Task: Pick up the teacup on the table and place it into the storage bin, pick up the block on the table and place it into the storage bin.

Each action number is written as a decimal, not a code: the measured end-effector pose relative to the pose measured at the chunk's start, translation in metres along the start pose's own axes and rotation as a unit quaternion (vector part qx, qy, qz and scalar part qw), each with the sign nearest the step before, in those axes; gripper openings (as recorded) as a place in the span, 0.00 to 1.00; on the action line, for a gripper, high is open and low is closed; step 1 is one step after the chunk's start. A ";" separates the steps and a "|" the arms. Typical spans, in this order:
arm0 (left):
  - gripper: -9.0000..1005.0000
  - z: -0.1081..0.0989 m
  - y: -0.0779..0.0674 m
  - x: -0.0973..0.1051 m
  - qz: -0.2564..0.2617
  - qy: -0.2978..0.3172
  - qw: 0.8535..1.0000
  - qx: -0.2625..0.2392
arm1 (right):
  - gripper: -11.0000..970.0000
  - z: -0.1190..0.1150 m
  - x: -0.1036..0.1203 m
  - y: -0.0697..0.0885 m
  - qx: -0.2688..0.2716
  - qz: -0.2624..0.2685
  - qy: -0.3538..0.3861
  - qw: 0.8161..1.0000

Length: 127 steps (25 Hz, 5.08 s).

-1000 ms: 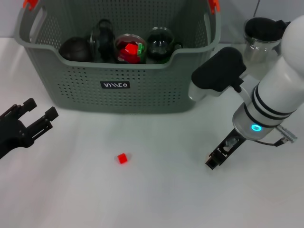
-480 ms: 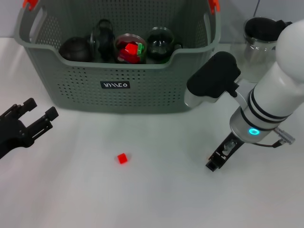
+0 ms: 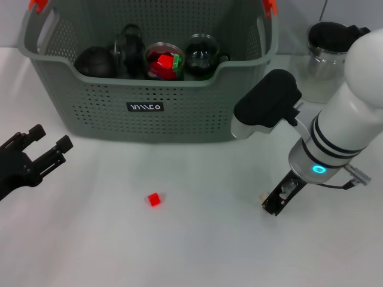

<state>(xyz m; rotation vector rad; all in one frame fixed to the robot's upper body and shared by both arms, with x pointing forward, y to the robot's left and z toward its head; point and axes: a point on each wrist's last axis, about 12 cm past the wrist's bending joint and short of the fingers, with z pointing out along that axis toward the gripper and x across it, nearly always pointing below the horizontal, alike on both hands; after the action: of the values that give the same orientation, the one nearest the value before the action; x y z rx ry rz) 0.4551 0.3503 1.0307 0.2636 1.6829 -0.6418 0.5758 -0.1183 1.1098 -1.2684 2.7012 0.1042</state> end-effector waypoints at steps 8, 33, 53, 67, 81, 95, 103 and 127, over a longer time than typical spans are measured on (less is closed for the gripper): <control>0.75 -0.002 0.000 0.001 -0.002 0.000 1.000 -0.004 | 0.22 -0.022 -0.003 -0.001 -0.008 0.010 -0.048 0.999; 0.75 0.001 -0.001 -0.001 -0.004 -0.003 1.000 0.004 | 0.22 -0.149 -0.109 -0.008 -0.041 -0.019 -0.406 0.913; 0.75 0.005 -0.001 -0.002 -0.004 -0.004 1.000 0.006 | 0.26 -0.121 -0.188 -0.037 0.097 0.026 -0.349 0.932; 0.75 0.004 0.001 -0.004 -0.003 -0.006 1.000 0.006 | 0.39 -0.133 -0.186 -0.037 0.094 0.011 -0.378 0.921; 0.75 0.000 0.004 -0.005 0.000 -0.004 1.000 0.001 | 0.71 -0.118 0.015 -0.049 -0.124 -0.078 -0.651 0.745; 0.75 -0.004 -0.005 -0.030 0.014 0.120 0.983 0.136 | 0.71 -0.041 0.207 -0.052 -0.160 -0.025 -0.581 0.798; 0.71 0.046 -0.035 -0.108 0.086 0.360 0.911 0.180 | 0.71 -0.042 0.190 -0.059 -0.191 -0.024 -0.543 0.817; 0.58 0.163 -0.119 -0.066 0.312 0.490 0.799 0.155 | 0.71 -0.046 0.190 -0.065 -0.194 -0.001 -0.552 0.811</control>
<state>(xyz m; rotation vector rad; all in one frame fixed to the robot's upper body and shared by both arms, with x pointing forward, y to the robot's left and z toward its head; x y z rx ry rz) 0.5446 0.1750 1.1112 1.5365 2.2491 -0.2463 0.5011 -0.3098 1.1233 -0.8305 1.6636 1.0659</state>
